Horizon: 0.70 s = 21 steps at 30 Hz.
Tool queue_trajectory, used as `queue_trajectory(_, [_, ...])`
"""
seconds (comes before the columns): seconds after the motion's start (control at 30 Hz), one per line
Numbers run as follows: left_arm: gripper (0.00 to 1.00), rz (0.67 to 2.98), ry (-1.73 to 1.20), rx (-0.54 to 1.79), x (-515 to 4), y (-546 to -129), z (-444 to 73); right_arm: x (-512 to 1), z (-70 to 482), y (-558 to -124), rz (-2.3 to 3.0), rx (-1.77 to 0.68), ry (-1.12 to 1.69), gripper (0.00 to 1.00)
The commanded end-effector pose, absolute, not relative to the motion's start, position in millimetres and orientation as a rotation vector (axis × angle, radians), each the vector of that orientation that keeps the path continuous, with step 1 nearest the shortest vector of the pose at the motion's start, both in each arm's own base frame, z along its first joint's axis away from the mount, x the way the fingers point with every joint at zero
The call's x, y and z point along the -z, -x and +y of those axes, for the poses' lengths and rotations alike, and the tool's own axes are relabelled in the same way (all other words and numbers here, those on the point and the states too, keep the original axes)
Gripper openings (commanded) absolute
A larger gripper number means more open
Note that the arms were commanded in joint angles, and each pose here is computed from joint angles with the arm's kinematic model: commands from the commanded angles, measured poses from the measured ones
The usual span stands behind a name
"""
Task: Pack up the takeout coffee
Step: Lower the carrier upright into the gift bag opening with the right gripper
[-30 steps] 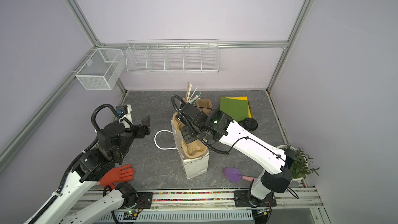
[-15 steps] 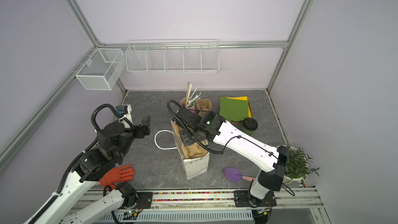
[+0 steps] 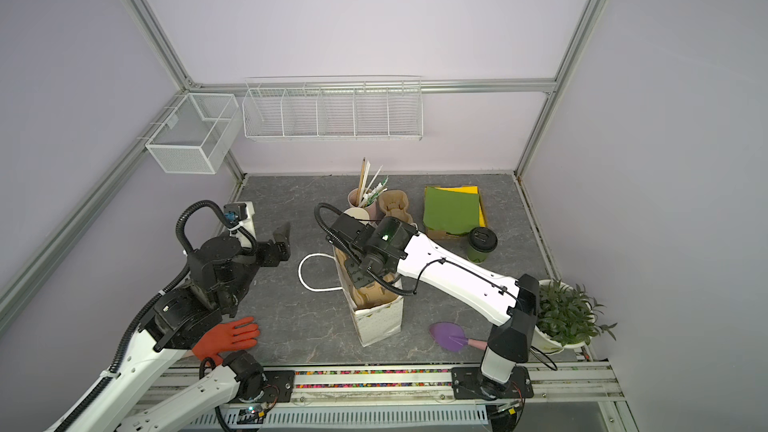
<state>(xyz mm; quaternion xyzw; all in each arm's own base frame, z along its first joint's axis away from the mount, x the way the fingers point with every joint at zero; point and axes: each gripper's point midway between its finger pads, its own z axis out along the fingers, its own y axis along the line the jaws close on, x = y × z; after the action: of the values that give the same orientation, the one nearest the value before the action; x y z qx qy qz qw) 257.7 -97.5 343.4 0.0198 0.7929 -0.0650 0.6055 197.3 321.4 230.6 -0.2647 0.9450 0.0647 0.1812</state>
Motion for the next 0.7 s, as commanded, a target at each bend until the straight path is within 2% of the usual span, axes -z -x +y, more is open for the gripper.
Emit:
queue_trajectory(0.0, [0.89,1.832,-0.055,0.149,-341.8,-258.4,-98.8,-217.7,314.2,-192.9,2.721,-0.139,0.767,0.28])
queue_trajectory(0.33, [0.89,1.834,-0.057,0.151,-341.6,-258.9,-99.7,-234.3,308.0,-190.2,2.704,-0.150,0.767,0.27])
queue_trajectory(0.67, [0.89,1.836,-0.058,0.149,-340.7,-259.0,-99.8,-200.9,311.9,-188.8,2.779,-0.068,0.850,0.28])
